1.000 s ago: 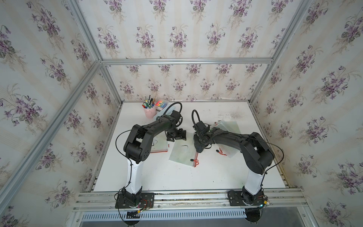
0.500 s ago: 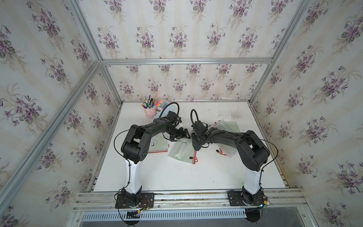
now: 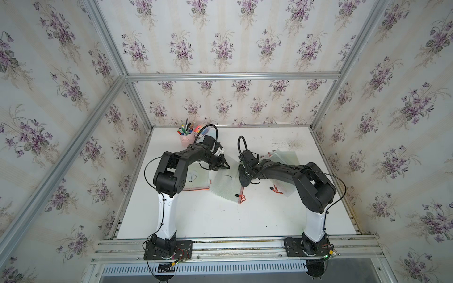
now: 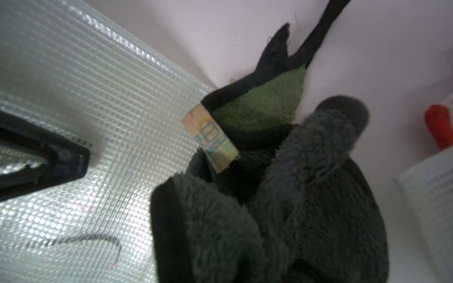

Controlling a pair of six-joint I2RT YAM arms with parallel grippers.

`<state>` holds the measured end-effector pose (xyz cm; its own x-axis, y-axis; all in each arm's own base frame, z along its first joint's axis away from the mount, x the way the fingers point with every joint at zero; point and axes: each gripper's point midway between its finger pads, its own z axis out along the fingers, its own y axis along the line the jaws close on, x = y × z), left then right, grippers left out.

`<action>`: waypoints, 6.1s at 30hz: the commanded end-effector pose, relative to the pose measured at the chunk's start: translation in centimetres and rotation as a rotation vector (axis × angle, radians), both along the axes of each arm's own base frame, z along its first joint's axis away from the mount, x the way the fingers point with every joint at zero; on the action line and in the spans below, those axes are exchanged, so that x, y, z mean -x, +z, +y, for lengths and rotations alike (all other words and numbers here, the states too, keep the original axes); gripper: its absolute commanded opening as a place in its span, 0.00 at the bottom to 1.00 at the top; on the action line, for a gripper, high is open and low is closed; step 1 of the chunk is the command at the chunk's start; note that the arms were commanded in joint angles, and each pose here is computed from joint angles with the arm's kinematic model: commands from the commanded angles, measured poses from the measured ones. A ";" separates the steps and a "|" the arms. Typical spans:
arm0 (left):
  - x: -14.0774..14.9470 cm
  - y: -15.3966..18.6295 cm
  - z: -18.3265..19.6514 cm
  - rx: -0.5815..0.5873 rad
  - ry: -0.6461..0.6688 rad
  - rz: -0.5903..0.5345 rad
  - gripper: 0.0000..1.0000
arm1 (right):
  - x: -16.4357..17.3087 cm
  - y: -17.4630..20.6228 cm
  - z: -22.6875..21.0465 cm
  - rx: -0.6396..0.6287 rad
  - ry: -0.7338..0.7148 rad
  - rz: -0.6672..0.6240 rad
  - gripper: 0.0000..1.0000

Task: Wipe the document bag
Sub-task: Adjust the document bag at the center of the board, then wipe the dirt from the document bag.

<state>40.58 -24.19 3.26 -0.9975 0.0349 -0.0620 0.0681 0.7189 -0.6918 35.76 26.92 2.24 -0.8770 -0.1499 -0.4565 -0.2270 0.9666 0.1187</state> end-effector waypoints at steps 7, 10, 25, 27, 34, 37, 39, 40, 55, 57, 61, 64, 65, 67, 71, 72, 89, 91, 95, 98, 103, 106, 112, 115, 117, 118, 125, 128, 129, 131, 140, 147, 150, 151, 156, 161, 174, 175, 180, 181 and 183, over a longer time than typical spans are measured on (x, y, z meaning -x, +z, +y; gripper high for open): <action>1.2 0.3 0.1 0.021 0.141 0.003 0.00 | -0.9 4.6 -1.8 0.066 0.021 -0.052 0.30; 1.4 -0.2 -0.8 0.048 0.236 0.012 0.00 | -0.8 8.6 -0.9 0.018 0.036 -0.101 0.29; 1.4 -1.2 -3.1 0.048 0.404 0.017 0.02 | 7.1 0.4 -1.9 -0.070 -0.082 0.074 0.29; 1.6 -1.7 -3.1 0.033 0.385 0.030 0.10 | 7.2 -0.7 -2.3 -0.030 -0.067 0.090 0.28; 1.0 -1.6 -1.9 -0.104 0.265 -0.041 0.27 | 7.5 -2.6 -2.9 0.052 -0.003 0.096 0.27; 0.3 -1.3 -1.7 -0.132 0.226 -0.056 0.27 | 7.6 -2.8 -3.2 0.080 0.014 0.099 0.27; 0.3 -1.5 -1.7 -0.147 0.198 -0.057 0.27 | 7.5 -2.9 -3.4 0.101 0.020 0.095 0.27; 0.3 -1.8 -1.6 -0.159 0.185 -0.055 0.27 | 7.5 -2.9 -3.6 0.113 0.025 0.092 0.27; 1.7 -3.5 -0.6 -0.210 0.115 -0.011 0.08 | 5.7 -1.8 -5.6 0.225 0.040 0.049 0.26; 1.8 -3.6 -0.4 -0.213 0.118 -0.008 0.07 | 5.7 -1.5 -5.3 0.211 0.039 0.048 0.26; 1.7 -3.8 0.0 -0.225 0.126 -0.007 0.09 | 6.2 -2.0 -6.1 0.245 0.051 0.055 0.25; 1.3 -4.0 0.6 -0.234 0.140 -0.006 0.17 | 7.0 -2.8 -7.0 0.280 0.075 0.069 0.25; 1.1 -4.0 0.7 -0.234 0.145 -0.005 0.19 | 7.2 -2.9 -7.2 0.283 0.085 0.068 0.25; 0.9 -4.0 0.8 -0.229 0.151 -0.002 0.19 | 7.3 -2.9 -7.4 0.289 0.089 0.062 0.25; 0.7 -3.8 0.2 -0.190 0.151 0.005 0.02 | 6.6 -1.9 -6.7 0.270 0.091 0.040 0.25; 0.8 -3.8 0.1 -0.184 0.153 0.010 0.00 | 6.2 -1.3 -6.3 0.256 0.086 0.031 0.25; 4.1 -4.8 -0.2 -0.178 0.209 0.066 0.00 | 3.9 -2.6 -3.1 0.084 -0.107 0.050 0.22; 4.3 -4.9 -0.1 -0.179 0.209 0.065 0.00 | 3.0 -1.6 -5.5 0.068 -0.187 0.006 0.22; 4.7 -5.2 -0.1 -0.168 0.217 0.081 0.00 | 1.5 0.2 -4.1 0.014 -0.179 -0.038 0.22; 4.6 -5.3 -0.4 -0.162 0.215 0.085 0.00 | 2.6 0.2 2.4 -0.003 -0.005 -0.036 0.23; 4.1 -5.0 -0.6 -0.161 0.205 0.068 0.00 | 2.7 -0.5 3.4 0.063 0.056 -0.034 0.23; 4.0 -4.5 -0.6 -0.160 0.189 0.046 0.00 | 0.9 -0.4 -1.8 0.081 -0.063 -0.032 0.23; 4.2 -4.5 -0.8 -0.150 0.160 0.041 0.00 | 0.1 -0.8 -1.4 0.051 -0.061 0.000 0.23; 4.1 -4.6 -1.0 -0.149 0.149 0.044 0.00 | 2.1 -1.0 4.1 0.034 0.095 0.010 0.23; 4.1 -4.6 -1.1 -0.144 0.143 0.043 0.00 | 2.5 -1.0 5.3 0.028 0.134 0.019 0.24; 4.0 -4.4 -1.2 -0.139 0.139 0.041 0.00 | 2.0 -0.8 4.8 0.029 0.118 0.013 0.24; 4.0 -4.4 -1.1 -0.148 0.127 0.036 0.00 | -1.7 0.7 -1.8 0.038 -0.045 -0.017 0.24; 3.9 -4.5 -1.0 -0.155 0.123 0.036 0.00 | -0.4 0.7 0.9 -0.010 0.019 0.011 0.24; 3.8 -4.5 -1.0 -0.160 0.121 0.037 0.00 | 0.6 0.2 2.1 -0.007 0.062 0.030 0.24; 3.6 -4.4 -0.9 -0.164 0.121 0.034 0.00 | 2.4 -1.2 2.9 0.034 0.104 0.073 0.24; 3.0 -3.7 -0.9 -0.152 0.092 0.019 0.00 | 2.1 1.5 0.3 0.042 0.051 0.004 0.24; 3.7 -3.2 -1.6 -0.125 0.004 0.026 0.00 | -0.6 2.1 4.6 -0.057 0.107 -0.022 0.24; 3.8 -3.4 -1.5 -0.130 -0.010 0.030 0.00 | -0.4 -1.3 4.0 0.000 0.094 0.027 0.24; 3.9 -3.5 -1.4 -0.133 -0.014 0.033 0.00 | -0.2 -2.4 3.3 0.032 0.081 0.040 0.24; 3.8 -3.5 -0.9 -0.160 -0.031 0.029 0.00 | 3.4 -4.3 -1.2 0.138 0.001 0.130 0.25; 3.1 -3.6 -0.2 -0.172 -0.029 0.034 0.00 | 11.1 -4.4 -4.5 0.145 0.040 0.253 0.25; 3.0 -4.3 -0.6 -0.159 -0.050 0.048 0.00 | -3.2 0.6 5.0 0.031 0.082 -0.017 0.24; 2.9 -4.4 -0.5 -0.160 -0.047 0.048 0.00 | -2.8 -0.9 4.5 0.061 0.076 0.016 0.24; 2.7 -4.5 -0.1 -0.172 -0.024 0.049 0.00 | 3.4 -3.2 -1.1 0.115 0.004 0.126 0.25; 2.6 -4.6 0.1 -0.176 -0.018 0.049 0.00 | 5.3 -2.8 -2.5 0.107 -0.006 0.145 0.25; 2.4 -4.5 0.1 -0.172 -0.016 0.049 0.00 | 8.8 -2.8 -4.5 0.098 -0.008 0.199 0.25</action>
<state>38.08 -26.41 1.04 -0.9957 0.0907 -0.0197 0.0800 0.7320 -0.6765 32.94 27.01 1.73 -0.8801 -0.1645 -0.4454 -0.2464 0.9601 0.1322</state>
